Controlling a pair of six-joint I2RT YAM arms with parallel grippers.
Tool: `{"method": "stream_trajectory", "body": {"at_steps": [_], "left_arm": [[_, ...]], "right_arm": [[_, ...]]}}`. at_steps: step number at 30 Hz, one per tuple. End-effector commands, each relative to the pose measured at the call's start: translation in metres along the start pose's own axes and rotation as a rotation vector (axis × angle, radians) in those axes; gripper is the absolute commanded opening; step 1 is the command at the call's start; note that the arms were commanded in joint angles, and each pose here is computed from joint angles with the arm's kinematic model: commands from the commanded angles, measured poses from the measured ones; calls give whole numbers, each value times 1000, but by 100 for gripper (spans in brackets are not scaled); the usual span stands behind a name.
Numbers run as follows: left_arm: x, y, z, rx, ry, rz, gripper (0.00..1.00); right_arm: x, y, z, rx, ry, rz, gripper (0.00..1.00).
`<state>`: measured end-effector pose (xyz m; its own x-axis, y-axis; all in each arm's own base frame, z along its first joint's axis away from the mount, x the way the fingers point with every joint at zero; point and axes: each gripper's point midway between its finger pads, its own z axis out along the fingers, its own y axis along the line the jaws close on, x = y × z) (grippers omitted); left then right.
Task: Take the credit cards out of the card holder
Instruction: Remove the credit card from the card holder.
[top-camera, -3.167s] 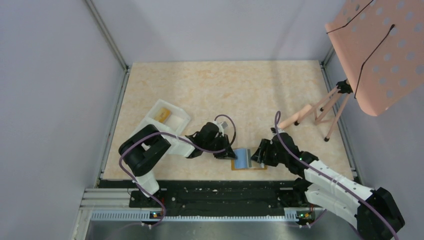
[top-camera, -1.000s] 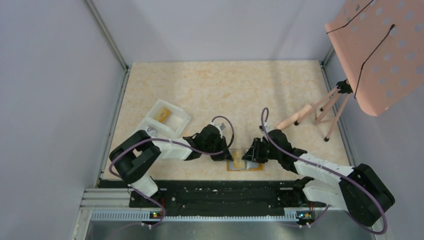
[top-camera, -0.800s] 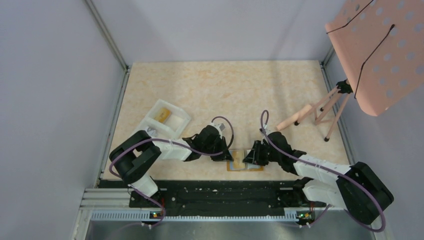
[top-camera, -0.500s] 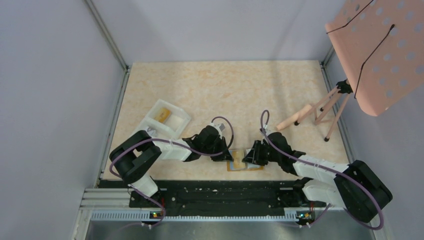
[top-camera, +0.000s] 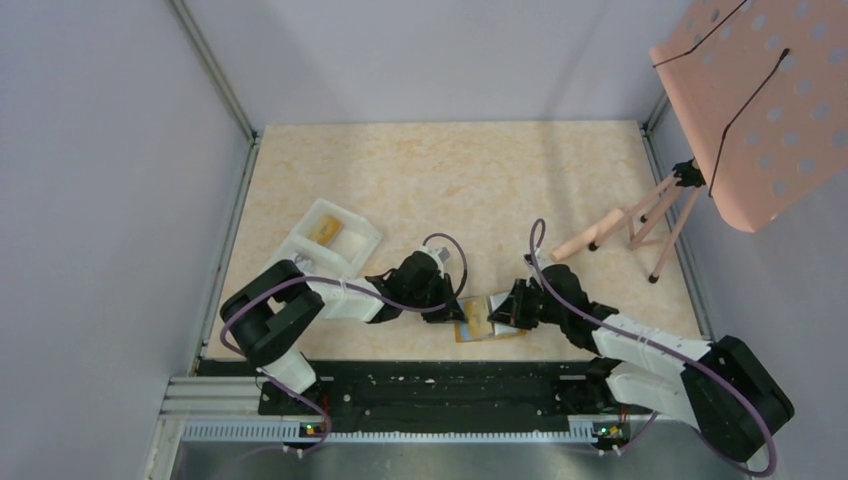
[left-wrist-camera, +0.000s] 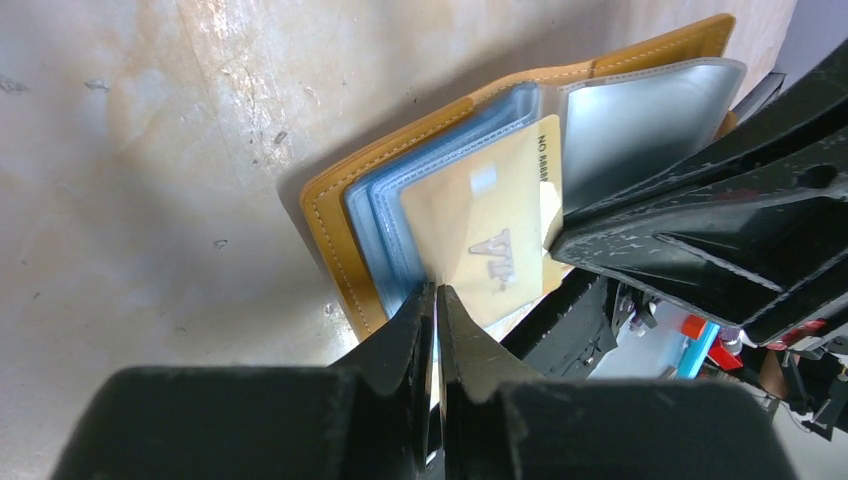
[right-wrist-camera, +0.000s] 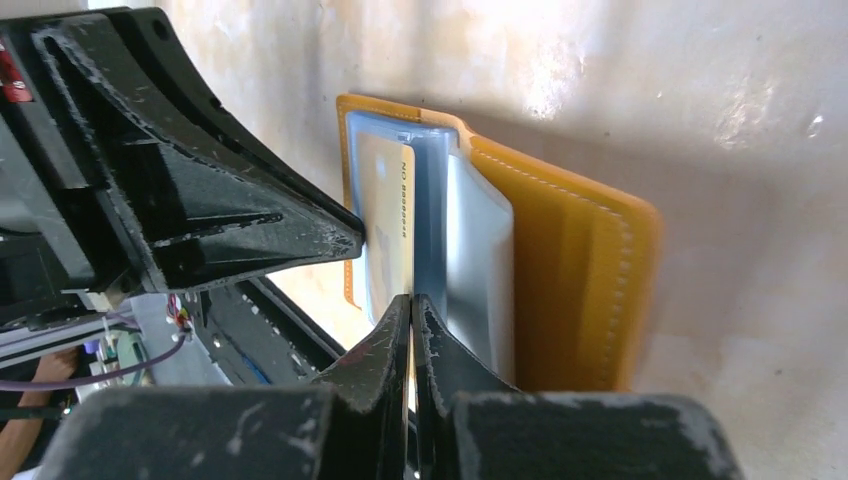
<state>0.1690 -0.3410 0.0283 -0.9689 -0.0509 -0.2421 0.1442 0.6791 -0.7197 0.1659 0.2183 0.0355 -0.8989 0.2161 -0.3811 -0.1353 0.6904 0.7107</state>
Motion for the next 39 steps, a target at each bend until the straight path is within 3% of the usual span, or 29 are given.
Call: {"method": "stream_trajectory", "body": {"at_steps": [1,16,19,25,28,33,39], "left_arm": [[13,33,6,-121,31,-10,11],[7,20,0,-104,28,5,13],[-1,2,-6,-71,21,27,19],[-20,-35,-28,-22,-16,101,45],[-35,-51,-49,-26,-77,164,48],[-56,-66,-87,-19,-167,261,48],[-57,-85,-127,79,-168,369,49]], "right_arm": [[-13,4,-9,-15,-46,-19,0],[-31,4,-40,70,-96,14,0],[-38,9,-46,83,-105,3,0],[-52,28,-55,53,-129,-47,0],[-59,38,-59,23,-139,-77,0],[-59,75,-66,-152,-110,-163,0],[-38,126,-79,-486,11,-273,0]]}}
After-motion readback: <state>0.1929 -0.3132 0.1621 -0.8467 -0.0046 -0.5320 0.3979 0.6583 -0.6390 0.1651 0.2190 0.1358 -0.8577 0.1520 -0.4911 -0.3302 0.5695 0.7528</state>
